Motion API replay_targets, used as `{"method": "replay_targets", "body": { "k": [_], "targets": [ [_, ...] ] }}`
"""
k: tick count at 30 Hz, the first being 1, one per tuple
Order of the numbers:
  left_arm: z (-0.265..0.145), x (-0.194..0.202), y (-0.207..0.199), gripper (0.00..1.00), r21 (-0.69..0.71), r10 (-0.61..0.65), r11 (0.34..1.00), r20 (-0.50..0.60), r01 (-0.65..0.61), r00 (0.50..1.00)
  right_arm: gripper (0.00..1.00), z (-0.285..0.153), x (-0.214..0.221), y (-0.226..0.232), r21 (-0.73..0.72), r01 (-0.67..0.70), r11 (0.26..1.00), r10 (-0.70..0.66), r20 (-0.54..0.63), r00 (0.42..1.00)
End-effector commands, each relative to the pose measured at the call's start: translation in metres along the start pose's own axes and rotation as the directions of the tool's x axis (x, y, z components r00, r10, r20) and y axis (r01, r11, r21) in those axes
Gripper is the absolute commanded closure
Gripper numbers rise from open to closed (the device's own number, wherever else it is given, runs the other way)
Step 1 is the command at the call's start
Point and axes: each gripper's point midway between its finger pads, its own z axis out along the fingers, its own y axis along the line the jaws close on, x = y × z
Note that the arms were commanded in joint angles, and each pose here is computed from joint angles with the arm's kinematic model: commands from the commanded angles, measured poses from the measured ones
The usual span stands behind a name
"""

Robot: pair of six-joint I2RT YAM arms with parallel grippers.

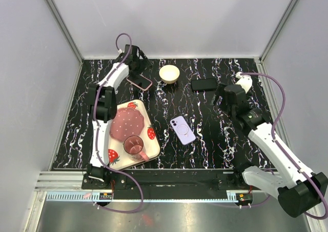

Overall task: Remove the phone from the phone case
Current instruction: Pick up the phone at the center of the board.

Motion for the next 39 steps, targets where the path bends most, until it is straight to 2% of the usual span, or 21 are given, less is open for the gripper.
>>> {"method": "replay_targets", "body": {
  "k": [1,6,11,14,17,23,31,34,37,39],
  "targets": [
    [0.02,-0.021,-0.036,0.01,0.14,-0.07,0.988,0.081,0.058,0.994,0.0,-0.002,-0.004,-0.005,0.016,0.008,1.0,-0.009,0.028,1.0],
    [0.042,-0.024,-0.053,0.01,0.224,-0.119,0.97,0.088,0.097,0.989,0.0,0.0,0.0,-0.004,0.009,0.03,0.999,-0.031,0.013,0.999],
    [0.045,-0.023,-0.071,0.01,0.288,-0.141,0.951,0.092,0.11,0.986,0.0,0.003,0.006,-0.004,0.005,0.033,0.999,-0.033,0.003,0.999],
    [0.051,-0.014,-0.063,0.01,0.248,-0.138,0.962,0.071,0.117,0.988,0.0,0.005,0.007,-0.002,0.002,0.036,0.999,-0.036,-0.004,0.999],
    [0.054,0.001,-0.04,0.01,0.139,-0.14,0.981,0.024,0.135,0.99,0.0,0.006,0.006,0.0,-0.004,0.034,0.999,-0.034,-0.002,0.999],
    [0.04,0.026,-0.004,0.01,-0.002,-0.109,0.994,-0.055,0.109,0.992,0.0,0.005,0.003,0.003,-0.019,0.027,0.999,-0.027,0.005,1.0],
    [0.021,0.026,0.032,0.01,-0.121,-0.048,0.992,-0.102,0.036,0.994,0.0,-0.001,0.001,0.006,-0.044,0.001,0.999,0.0,0.009,1.0],
    [0.008,0.015,0.035,0.01,-0.124,-0.014,0.992,-0.085,0.004,0.996,0.0,-0.001,0.002,0.006,-0.046,-0.004,0.999,0.004,0.009,1.0],
    [-0.016,0.001,0.006,0.01,-0.009,0.035,0.999,-0.094,-0.036,0.995,0.0,-0.002,0.002,0.006,-0.046,-0.013,0.999,0.013,0.006,1.0],
    [-0.031,-0.002,-0.005,0.01,0.004,0.089,0.996,-0.094,-0.089,0.992,0.0,-0.004,-0.003,0.008,-0.059,-0.036,0.998,0.037,0.023,0.999]
  ]
}}
